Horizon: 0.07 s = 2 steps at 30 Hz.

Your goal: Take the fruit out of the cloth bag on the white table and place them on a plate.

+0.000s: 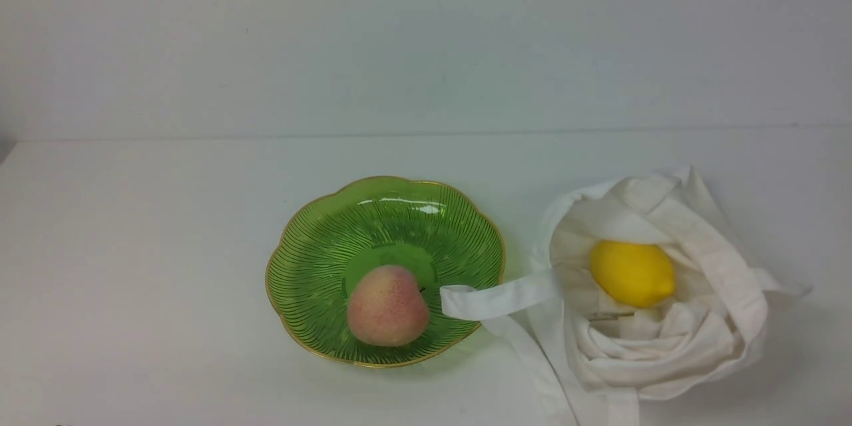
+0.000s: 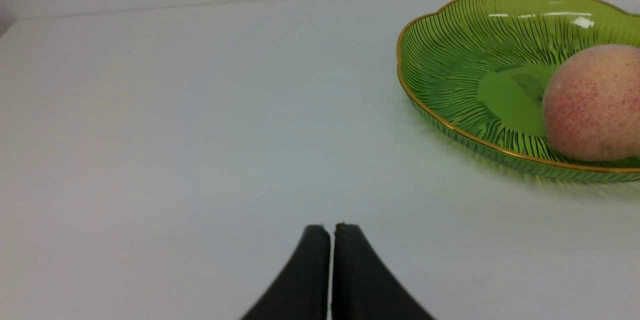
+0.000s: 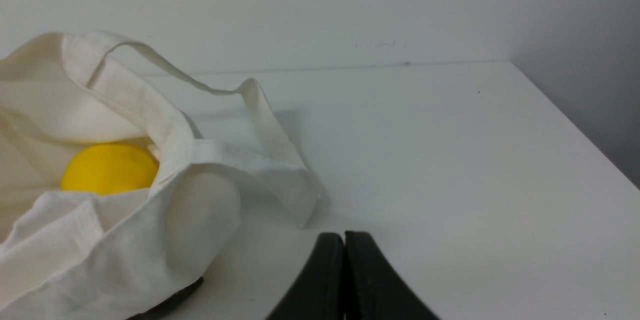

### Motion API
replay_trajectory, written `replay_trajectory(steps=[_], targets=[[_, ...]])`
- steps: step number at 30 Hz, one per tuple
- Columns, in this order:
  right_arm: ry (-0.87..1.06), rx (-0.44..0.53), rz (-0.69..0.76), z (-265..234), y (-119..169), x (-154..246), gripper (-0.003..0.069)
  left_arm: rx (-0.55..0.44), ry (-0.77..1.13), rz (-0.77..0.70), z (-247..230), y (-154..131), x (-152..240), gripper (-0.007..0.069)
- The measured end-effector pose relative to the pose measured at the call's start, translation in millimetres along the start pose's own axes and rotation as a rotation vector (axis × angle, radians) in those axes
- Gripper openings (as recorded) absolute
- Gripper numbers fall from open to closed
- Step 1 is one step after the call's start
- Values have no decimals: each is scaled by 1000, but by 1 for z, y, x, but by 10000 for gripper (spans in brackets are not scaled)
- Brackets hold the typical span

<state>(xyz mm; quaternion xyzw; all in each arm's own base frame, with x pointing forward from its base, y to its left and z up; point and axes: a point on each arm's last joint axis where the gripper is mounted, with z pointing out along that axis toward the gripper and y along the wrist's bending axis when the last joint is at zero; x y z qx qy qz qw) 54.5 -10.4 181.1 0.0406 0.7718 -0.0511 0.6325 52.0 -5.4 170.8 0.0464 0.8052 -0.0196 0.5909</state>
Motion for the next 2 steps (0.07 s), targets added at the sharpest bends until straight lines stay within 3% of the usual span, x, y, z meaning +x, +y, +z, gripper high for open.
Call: replay_trajectory(steps=[2], targets=[[0,0,0,0,0,0,-14,0,0,0,0,0,0,-8]])
